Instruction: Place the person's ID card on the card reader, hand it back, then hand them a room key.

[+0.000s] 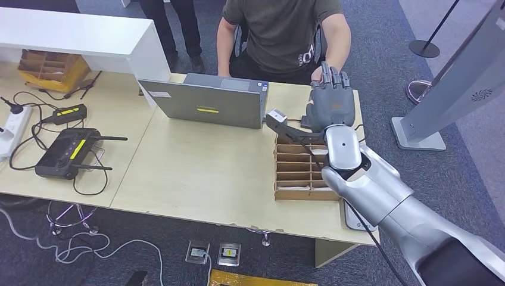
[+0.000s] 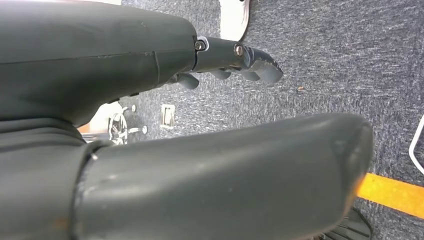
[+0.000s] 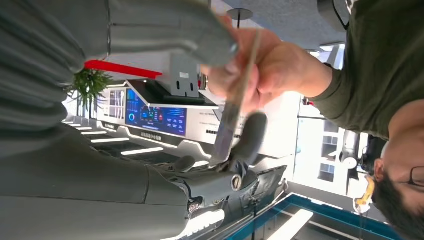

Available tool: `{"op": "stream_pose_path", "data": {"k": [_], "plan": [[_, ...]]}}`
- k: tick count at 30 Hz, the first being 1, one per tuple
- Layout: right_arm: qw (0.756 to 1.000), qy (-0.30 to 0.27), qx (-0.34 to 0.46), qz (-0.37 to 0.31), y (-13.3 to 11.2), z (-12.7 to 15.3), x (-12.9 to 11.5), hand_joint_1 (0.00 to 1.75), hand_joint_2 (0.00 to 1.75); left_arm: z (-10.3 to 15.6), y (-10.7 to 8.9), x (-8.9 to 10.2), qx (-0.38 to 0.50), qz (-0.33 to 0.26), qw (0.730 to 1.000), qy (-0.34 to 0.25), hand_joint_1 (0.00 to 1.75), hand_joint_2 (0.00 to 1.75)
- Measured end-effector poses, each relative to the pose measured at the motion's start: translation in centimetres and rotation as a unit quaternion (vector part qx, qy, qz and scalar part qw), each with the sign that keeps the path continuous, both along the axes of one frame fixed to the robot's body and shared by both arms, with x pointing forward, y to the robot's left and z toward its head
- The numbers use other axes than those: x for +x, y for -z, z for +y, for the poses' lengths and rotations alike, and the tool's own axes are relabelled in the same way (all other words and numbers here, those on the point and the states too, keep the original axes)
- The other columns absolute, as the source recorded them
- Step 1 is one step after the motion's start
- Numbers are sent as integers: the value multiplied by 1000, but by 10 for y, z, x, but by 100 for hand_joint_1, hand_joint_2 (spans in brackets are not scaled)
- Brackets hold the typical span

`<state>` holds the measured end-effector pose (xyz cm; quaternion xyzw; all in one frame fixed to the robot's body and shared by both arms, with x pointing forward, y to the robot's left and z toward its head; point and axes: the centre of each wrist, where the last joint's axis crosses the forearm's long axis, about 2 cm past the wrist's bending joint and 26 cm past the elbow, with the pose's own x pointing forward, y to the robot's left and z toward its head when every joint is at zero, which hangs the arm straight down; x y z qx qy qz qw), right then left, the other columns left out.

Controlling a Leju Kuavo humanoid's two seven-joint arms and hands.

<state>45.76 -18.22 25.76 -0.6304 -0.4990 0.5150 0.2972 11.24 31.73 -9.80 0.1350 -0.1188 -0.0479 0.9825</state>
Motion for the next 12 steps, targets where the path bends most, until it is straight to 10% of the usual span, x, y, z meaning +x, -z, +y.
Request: {"op": "stream_pose_path", "data": {"k": [12], "plan": [[1000, 15, -7, -3, 3, -4, 1, 0, 0, -2, 0, -1, -2, 1, 1000, -1, 0, 0]]}}
